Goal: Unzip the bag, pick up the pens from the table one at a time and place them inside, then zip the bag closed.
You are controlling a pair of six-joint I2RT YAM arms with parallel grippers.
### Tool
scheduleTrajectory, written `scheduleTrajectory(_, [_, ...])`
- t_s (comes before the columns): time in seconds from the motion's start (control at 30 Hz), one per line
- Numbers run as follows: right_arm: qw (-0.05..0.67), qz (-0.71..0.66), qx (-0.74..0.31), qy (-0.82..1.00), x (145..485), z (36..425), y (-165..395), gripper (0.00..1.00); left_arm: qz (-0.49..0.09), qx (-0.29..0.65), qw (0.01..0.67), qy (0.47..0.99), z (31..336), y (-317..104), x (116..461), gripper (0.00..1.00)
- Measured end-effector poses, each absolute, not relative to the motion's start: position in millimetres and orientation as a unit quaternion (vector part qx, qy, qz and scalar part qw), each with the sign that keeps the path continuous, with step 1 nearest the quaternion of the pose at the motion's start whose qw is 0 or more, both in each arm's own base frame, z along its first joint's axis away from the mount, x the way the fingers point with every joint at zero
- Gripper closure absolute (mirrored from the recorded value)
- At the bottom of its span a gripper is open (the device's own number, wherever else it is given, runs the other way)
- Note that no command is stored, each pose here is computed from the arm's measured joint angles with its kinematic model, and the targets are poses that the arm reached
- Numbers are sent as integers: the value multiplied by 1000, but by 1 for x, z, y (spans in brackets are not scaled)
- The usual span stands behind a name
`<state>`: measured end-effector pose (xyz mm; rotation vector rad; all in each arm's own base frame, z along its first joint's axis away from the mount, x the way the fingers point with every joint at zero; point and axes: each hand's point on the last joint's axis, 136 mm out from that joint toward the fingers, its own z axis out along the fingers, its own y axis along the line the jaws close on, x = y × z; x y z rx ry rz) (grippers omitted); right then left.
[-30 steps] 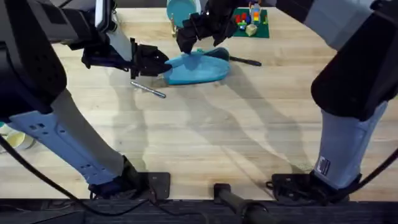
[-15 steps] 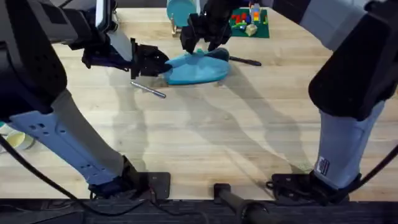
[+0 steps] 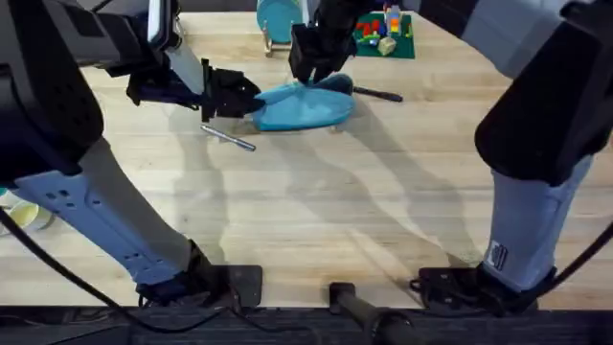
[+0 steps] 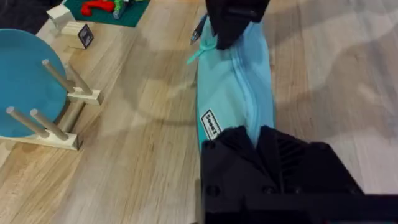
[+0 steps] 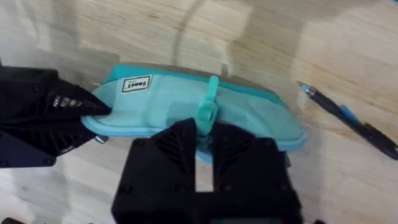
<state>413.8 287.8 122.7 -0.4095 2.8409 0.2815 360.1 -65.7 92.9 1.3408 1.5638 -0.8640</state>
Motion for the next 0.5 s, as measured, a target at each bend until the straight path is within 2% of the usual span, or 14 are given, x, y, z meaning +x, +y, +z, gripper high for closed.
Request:
scheduleTrajectory(0.1, [130,97,-142,976,414,123,288,957,-348,540,438,629,93,-66,360,959])
scheduleTrajectory(0.5, [132,96,-156,974,415,123,288,972,-347,540,438,629,93,-66,360,959])
